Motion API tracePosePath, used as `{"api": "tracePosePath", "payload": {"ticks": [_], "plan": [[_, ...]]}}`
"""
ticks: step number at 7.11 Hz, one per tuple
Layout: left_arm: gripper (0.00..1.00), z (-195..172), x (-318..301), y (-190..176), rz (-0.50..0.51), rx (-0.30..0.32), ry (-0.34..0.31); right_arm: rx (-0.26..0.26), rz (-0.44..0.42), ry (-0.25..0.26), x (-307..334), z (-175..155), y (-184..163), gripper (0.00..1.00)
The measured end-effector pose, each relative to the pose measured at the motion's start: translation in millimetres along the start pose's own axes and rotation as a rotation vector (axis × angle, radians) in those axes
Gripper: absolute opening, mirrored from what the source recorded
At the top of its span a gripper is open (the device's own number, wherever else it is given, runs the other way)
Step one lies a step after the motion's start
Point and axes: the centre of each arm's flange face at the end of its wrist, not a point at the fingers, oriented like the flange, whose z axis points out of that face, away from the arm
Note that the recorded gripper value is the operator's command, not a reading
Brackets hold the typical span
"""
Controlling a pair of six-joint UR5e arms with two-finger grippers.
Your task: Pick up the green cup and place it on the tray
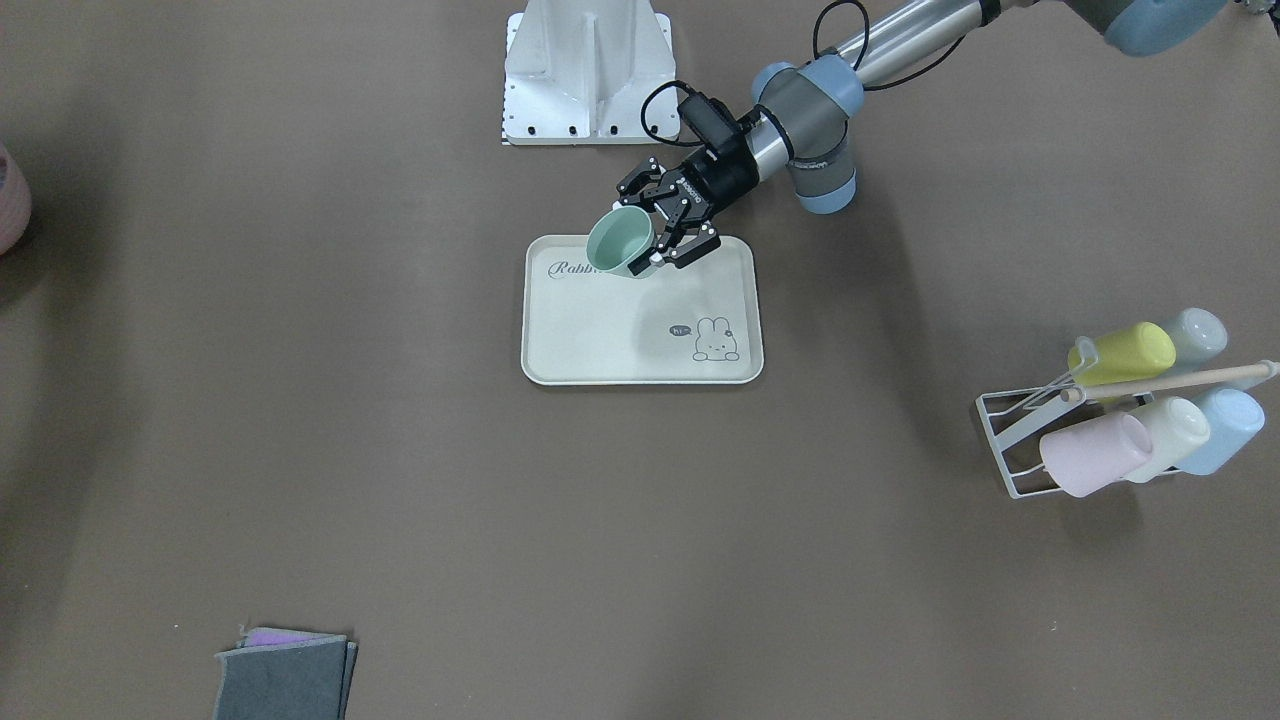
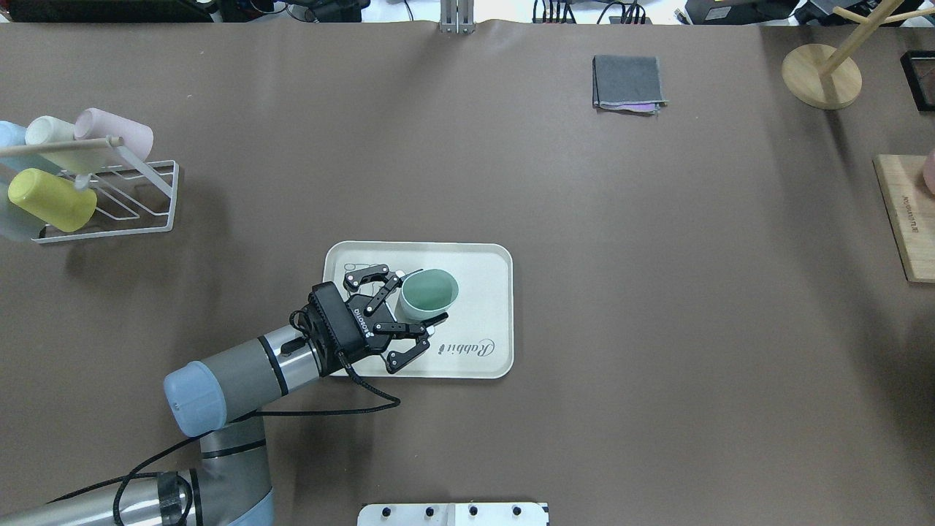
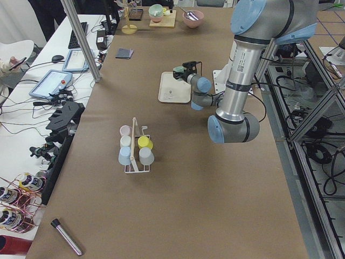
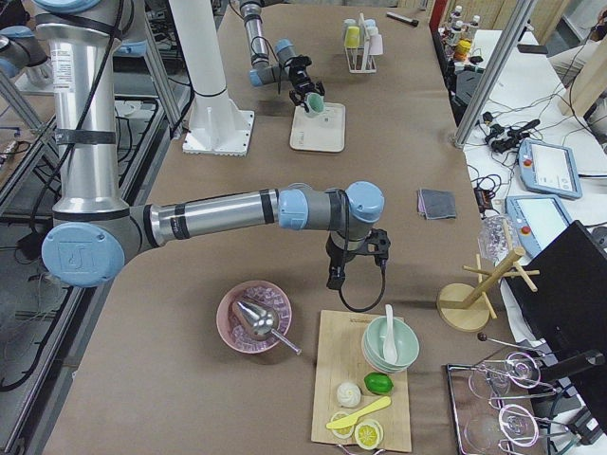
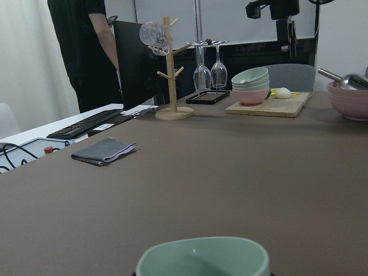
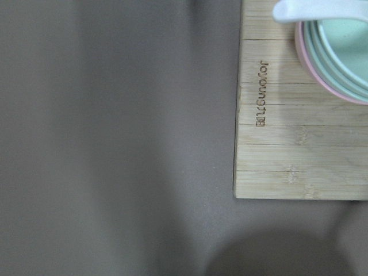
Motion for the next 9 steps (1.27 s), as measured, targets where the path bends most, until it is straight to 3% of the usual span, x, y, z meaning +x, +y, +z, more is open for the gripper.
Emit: {"api": "tracePosePath", "payload": {"ticks": [5,8,9], "plan": [[0.07,12.7,-18.5,22.3,-0.064,0.019,0.009,0.000,0.025,0.002,7.5,-4.6,1.4,1.00],[0.10,29.7,-22.8,24.5,-0.081,-0.078,-0.009,0.002,0.028,0.002,7.9,-5.9,1.0,1.00],[0.20,34.9,-24.4,23.1,-0.078,-0.101,-0.008,0.003,0.029,0.001,7.5,-6.3,0.7,1.00]]}}
